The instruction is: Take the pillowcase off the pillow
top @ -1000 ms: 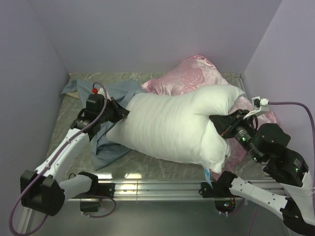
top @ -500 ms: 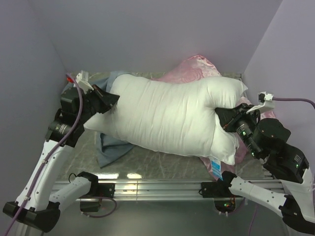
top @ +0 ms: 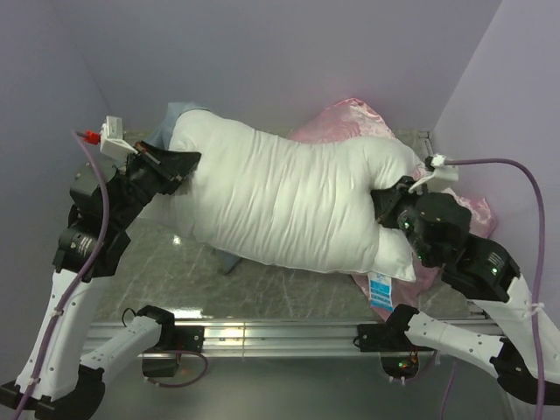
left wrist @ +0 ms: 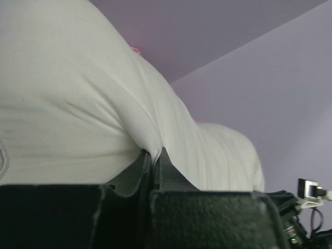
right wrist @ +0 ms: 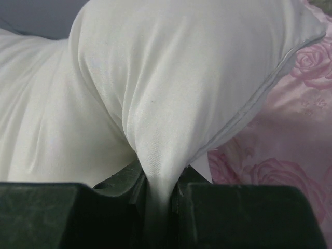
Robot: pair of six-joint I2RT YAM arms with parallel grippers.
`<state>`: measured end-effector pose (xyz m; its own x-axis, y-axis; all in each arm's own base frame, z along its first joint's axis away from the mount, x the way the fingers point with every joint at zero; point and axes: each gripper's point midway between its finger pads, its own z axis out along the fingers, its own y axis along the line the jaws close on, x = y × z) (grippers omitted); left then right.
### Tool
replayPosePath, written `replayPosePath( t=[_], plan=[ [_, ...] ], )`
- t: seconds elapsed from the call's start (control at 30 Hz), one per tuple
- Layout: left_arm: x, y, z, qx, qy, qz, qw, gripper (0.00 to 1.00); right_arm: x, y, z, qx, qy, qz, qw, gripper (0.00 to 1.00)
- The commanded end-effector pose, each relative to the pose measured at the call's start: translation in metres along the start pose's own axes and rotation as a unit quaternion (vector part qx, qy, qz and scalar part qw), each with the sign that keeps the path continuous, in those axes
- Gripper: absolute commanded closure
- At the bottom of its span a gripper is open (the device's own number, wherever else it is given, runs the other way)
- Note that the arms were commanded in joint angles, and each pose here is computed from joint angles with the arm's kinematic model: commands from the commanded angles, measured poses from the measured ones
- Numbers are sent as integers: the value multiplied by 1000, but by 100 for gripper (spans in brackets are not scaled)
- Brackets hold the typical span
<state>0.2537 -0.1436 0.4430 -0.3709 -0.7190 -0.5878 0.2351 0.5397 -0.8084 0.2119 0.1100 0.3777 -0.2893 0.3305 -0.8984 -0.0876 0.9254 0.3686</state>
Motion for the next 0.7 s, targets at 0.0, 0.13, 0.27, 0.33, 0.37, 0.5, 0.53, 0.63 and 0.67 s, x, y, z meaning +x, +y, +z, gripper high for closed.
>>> replayPosePath(
  t=[0.0,0.13,0.27,0.33,0.37,0.5,0.53,0.63,0.67],
  plan=[
    [2,-66,-40,136,16,-51,989,100,25,31,29,-31,32,1,999,100],
    [72,20,-10,45,97,-106,989,100,54,35,39,-40,68,-10,997,100],
    [137,105,-8,-43,125,-150,980,100,66,27,39,-28,83,-17,996,100],
    [156,116,-15,-63,142,-145,977,99,58,24,36,-24,69,-13,997,100],
    [165,124,-17,-76,148,-144,976,99,54,19,34,-15,66,-16,998,100],
    [176,140,-20,-113,148,-118,975,100,17,4,23,20,22,-11,1000,100],
    [169,137,-19,-112,140,-100,979,96,13,3,21,21,19,-13,1000,100],
    [146,142,-13,-139,91,-68,984,57,-1,0,15,19,3,-8,1000,100],
    [130,134,-11,-137,66,-52,987,49,-3,-1,13,17,1,-8,1000,100]
  ],
)
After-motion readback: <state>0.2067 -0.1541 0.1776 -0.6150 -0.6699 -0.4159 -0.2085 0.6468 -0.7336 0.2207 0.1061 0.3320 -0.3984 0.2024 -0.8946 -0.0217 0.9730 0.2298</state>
